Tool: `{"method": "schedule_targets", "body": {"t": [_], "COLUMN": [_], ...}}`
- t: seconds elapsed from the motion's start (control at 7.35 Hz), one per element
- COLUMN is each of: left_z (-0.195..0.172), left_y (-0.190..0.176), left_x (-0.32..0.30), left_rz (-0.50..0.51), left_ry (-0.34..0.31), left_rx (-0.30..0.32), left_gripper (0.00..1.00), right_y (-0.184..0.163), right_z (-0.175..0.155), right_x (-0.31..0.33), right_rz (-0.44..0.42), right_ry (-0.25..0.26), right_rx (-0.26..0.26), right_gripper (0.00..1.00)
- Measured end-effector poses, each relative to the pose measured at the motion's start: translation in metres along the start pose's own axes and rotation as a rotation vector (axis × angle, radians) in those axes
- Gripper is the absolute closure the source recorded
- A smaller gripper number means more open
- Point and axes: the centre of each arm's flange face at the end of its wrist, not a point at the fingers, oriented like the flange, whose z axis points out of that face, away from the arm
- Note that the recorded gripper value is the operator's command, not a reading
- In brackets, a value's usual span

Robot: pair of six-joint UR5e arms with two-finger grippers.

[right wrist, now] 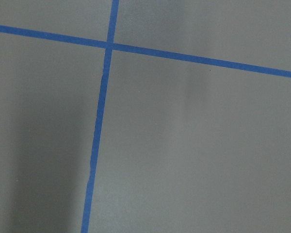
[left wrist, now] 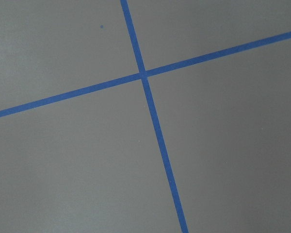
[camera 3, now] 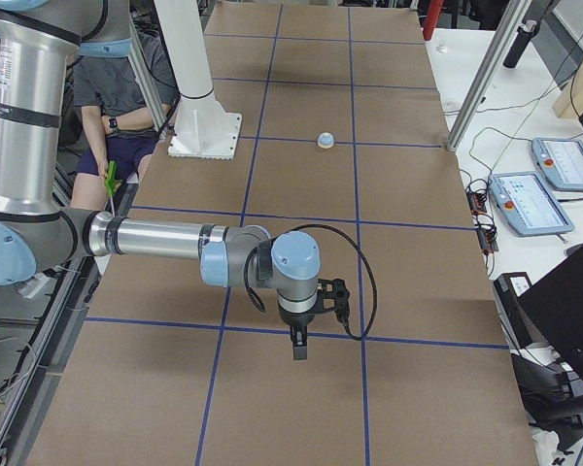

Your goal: Place and press bell with both arms

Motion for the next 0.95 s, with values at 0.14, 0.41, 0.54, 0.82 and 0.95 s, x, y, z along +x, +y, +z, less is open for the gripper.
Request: {"method": "schedule_targets", "body": {"t": [0.14, 0.41, 0.54, 0.82, 0.95], "left_z": [0.0004, 0.0021, 0.0028, 0.0038, 0.0039], "left_y": [0.0005, 0.0021, 0.0026, 0.0030, 0.0029], "left_x": [-0.0005, -0.0022, -0.0029, -0.0038, -0.0039], "left_rz": [-0.002, -0.006, -0.009, -0.011, -0.011], "left_ry": [-0.001, 0.000, 0.000, 0.000, 0.000], "left_rx": [-0.001, -0.005, -0.007, -0.009, -0.009], "left_gripper": [0.00, 0.00, 0.00, 0.00, 0.00], "right_y": [-0.0004, 0.0001, 0.0011, 0.0044, 0.0050], "right_z": [-0.0006, -0.0012, -0.0004, 0.0019, 0.0023], "right_x": [-0.0006, 0.0007, 0.0019, 0.0042, 0.0047], "right_rz": [-0.001, 0.003, 0.006, 0.004, 0.001], "right_ry": [-0.002, -0.004, -0.003, 0.001, 0.003], "right_rx": [0.002, 0.003, 0.002, -0.004, -0.005], "right_gripper": [0.00, 0.00, 0.00, 0.00, 0.00]}}
